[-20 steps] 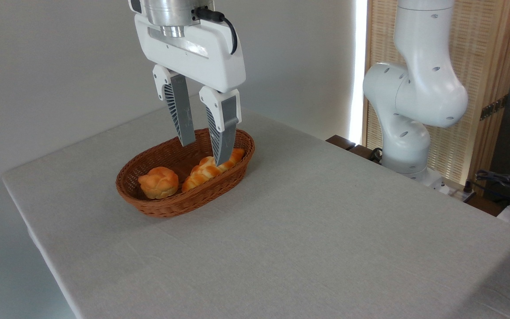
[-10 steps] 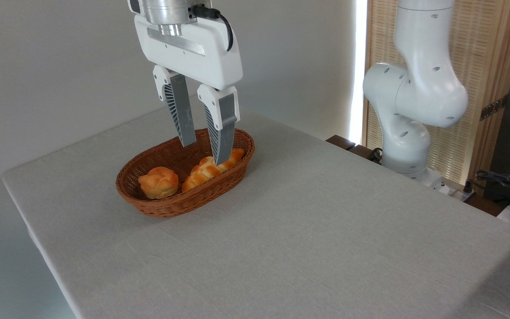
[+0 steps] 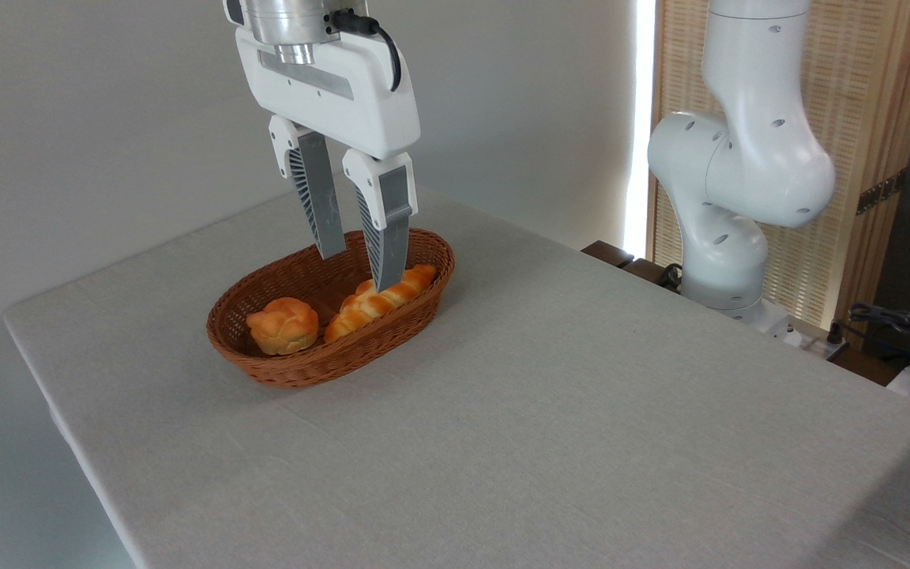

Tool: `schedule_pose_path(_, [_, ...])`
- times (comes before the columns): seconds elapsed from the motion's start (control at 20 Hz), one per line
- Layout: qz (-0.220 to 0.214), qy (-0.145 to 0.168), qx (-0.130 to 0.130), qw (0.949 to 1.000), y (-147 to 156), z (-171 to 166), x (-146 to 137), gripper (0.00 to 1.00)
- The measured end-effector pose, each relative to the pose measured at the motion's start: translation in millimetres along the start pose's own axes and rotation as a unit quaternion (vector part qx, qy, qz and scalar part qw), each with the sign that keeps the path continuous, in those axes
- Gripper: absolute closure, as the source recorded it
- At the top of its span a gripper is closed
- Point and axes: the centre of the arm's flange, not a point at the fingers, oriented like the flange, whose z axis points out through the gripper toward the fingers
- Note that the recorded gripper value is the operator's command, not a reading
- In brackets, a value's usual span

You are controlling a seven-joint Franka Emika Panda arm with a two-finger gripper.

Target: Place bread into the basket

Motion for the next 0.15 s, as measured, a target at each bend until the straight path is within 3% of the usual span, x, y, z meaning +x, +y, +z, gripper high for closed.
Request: schedule_pose_path(0.15, [0.002,-0.001,-0.001,1.0,1.6,1.0,2.0,0.0])
